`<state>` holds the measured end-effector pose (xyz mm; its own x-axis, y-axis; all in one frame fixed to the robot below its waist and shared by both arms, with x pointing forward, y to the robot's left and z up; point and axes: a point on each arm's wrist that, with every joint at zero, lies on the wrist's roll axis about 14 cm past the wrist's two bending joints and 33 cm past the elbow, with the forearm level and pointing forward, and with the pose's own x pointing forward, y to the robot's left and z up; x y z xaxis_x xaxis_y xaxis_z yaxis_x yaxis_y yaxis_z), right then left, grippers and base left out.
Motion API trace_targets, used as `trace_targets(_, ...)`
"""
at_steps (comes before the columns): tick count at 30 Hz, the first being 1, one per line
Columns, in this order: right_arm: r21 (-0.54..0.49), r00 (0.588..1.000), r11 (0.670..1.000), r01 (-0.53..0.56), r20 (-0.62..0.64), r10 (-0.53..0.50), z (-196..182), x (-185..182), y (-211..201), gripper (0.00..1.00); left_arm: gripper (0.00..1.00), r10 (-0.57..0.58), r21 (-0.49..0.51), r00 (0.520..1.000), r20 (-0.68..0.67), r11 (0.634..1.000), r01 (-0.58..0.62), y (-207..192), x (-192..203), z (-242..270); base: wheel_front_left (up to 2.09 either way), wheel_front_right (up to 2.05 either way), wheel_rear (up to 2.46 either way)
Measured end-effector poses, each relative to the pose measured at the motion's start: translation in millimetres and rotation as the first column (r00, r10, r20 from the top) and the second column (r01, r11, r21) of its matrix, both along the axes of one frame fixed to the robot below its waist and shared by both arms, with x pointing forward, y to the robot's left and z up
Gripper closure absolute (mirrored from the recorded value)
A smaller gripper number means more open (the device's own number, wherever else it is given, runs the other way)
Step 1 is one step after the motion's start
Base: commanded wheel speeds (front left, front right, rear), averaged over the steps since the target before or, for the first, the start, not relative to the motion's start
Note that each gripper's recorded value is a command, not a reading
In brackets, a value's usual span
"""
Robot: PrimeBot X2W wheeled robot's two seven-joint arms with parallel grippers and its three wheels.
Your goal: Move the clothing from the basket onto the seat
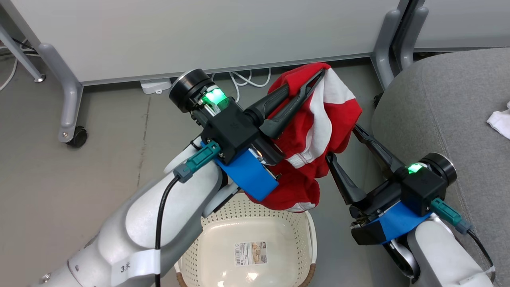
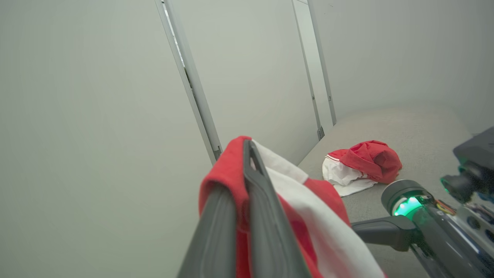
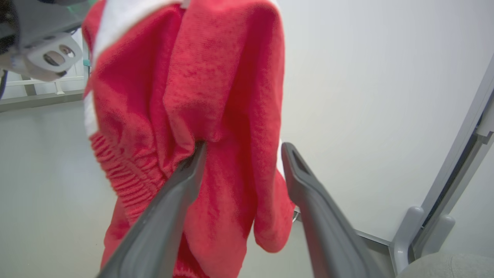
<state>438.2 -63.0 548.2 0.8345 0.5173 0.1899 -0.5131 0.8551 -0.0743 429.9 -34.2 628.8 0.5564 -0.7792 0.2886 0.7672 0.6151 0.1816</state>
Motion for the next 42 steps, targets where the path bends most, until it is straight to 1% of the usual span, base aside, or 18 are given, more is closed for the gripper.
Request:
trace_targets(11, -0.021, 1.000, 1.000, -0.024, -0.020, 0.024, -8.3, -14.6, -1.7, 0.00, 1.00, 0.005, 0.003, 1.000, 0.002, 1.000, -0.005, 0.4, 3.2, 0.3, 0.00, 0.00, 0.00)
trace_targets(19, -0.015, 0.999, 0.999, -0.033, -0.004, 0.033, -1.3, -19.7, -1.9, 0.00, 1.00, 0.005, 0.005, 1.000, 0.002, 1.000, -0.005, -0.4, 0.7, -0.1, 0.00, 0.00, 0.00)
trace_targets(23, -0.013, 0.998, 0.998, -0.055, 0.003, 0.055, 1.4, -21.8, 5.1, 0.00, 1.00, 0.001, 0.009, 1.000, 0.004, 1.000, -0.001, -1.6, -1.6, 0.1, 0.00, 0.00, 0.00)
trace_targets(27, -0.005, 0.997, 0.998, -0.067, 0.024, 0.067, 9.4, -20.3, 9.5, 0.00, 1.00, 0.002, 0.010, 1.000, 0.001, 1.000, -0.002, -1.3, -3.3, -1.1, 0.00, 0.00, 0.00)
trace_targets(32, -0.012, 0.998, 0.998, -0.054, 0.040, 0.055, 14.1, -13.4, 7.8, 0.00, 1.00, -0.004, 0.008, 1.000, 0.004, 1.000, 0.003, -3.1, -5.9, 0.5, 0.00, 0.00, 0.00)
trace_targets(42, -0.032, 0.997, 0.997, -0.071, 0.015, 0.072, 6.7, -2.1, 20.6, 0.00, 1.00, -0.021, 0.011, 1.000, 0.006, 1.000, 0.021, -7.3, -13.3, -0.1, 0.00, 0.00, 0.00)
